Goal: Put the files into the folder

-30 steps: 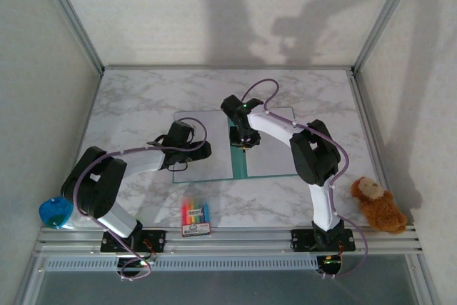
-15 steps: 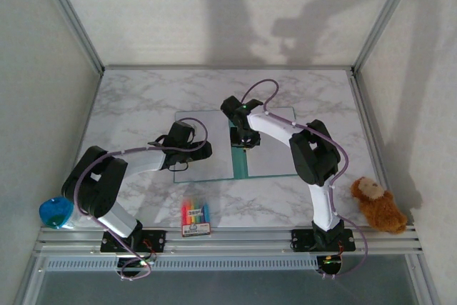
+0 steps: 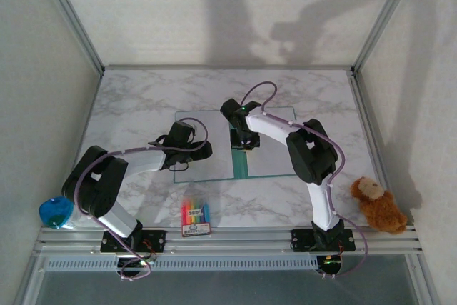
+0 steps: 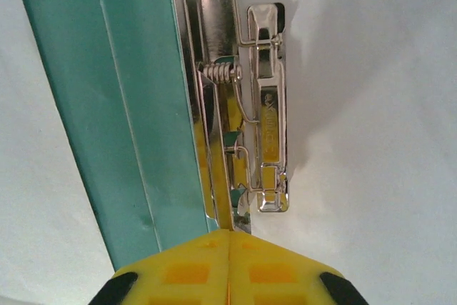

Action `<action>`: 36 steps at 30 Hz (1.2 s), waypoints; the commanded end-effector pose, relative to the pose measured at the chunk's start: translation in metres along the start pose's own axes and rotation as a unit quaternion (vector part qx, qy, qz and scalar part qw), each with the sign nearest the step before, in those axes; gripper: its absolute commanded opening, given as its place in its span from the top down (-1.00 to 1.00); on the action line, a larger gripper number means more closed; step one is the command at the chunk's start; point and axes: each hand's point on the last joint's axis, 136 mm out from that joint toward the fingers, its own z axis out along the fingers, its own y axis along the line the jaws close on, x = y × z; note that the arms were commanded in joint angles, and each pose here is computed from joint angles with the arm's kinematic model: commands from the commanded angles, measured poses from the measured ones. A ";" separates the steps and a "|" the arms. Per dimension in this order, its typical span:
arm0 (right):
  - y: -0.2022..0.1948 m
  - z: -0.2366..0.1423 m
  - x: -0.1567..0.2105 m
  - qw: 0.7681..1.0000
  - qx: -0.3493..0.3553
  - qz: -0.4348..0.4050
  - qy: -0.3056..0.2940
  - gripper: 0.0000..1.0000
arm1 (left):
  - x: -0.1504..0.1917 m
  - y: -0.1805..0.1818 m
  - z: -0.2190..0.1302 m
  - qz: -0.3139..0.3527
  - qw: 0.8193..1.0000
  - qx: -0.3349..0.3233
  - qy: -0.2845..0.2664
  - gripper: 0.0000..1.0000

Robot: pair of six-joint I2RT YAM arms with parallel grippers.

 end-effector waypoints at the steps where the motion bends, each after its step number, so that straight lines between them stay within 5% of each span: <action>1: -0.034 0.029 0.020 0.996 0.082 -0.011 0.037 0.87 | 0.029 0.025 0.009 -0.006 0.998 -0.046 0.046 -0.45; 36: -0.018 -0.009 -0.021 0.999 0.052 -0.013 -0.010 0.88 | 0.032 0.027 0.010 -0.007 0.997 -0.052 0.050 -0.45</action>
